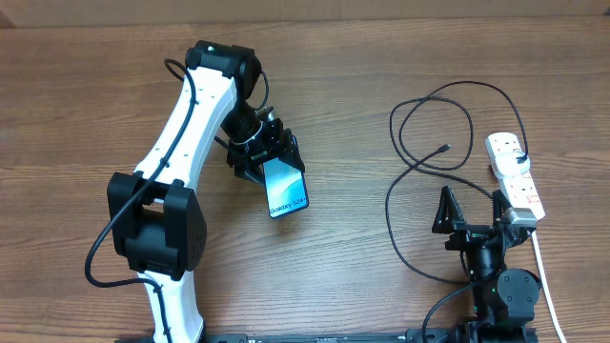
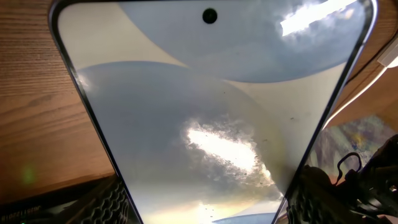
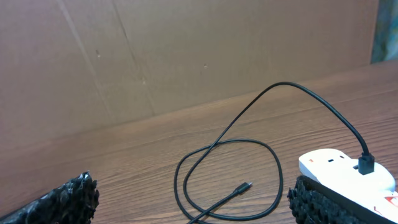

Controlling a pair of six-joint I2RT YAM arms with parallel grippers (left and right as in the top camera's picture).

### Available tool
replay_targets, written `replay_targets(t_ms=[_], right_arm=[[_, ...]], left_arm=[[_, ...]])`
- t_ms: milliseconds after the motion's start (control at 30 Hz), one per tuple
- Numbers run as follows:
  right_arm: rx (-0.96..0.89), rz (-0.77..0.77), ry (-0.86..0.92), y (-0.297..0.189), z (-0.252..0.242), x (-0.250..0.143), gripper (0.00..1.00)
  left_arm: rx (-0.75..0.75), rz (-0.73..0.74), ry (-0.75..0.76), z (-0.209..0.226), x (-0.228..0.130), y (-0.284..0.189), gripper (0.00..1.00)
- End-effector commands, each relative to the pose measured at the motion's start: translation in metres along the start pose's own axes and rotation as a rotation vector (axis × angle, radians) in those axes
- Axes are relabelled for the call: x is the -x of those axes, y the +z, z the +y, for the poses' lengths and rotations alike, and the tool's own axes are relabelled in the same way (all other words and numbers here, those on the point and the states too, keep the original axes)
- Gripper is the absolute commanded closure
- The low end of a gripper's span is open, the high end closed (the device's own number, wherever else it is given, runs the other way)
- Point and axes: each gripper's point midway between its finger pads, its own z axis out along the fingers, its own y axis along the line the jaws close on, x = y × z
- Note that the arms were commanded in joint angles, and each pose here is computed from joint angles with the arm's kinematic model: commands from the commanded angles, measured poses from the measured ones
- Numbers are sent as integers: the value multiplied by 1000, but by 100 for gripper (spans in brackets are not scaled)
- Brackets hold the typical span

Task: Plug charger to phone and switch on socket

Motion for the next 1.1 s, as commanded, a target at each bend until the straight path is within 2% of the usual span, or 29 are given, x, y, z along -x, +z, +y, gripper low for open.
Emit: replay_targets(t_ms=[0, 167, 1067], right_arm=[[-3, -5, -8, 0, -1, -2, 0], [-3, -5, -8, 0, -1, -2, 0], [-3, -5, -8, 0, -1, -2, 0]], left_arm=[[-58, 2, 35, -11, -1, -7, 43], [-111, 32, 42, -20, -8, -7, 43], [-119, 9, 71, -22, -2, -8, 43]])
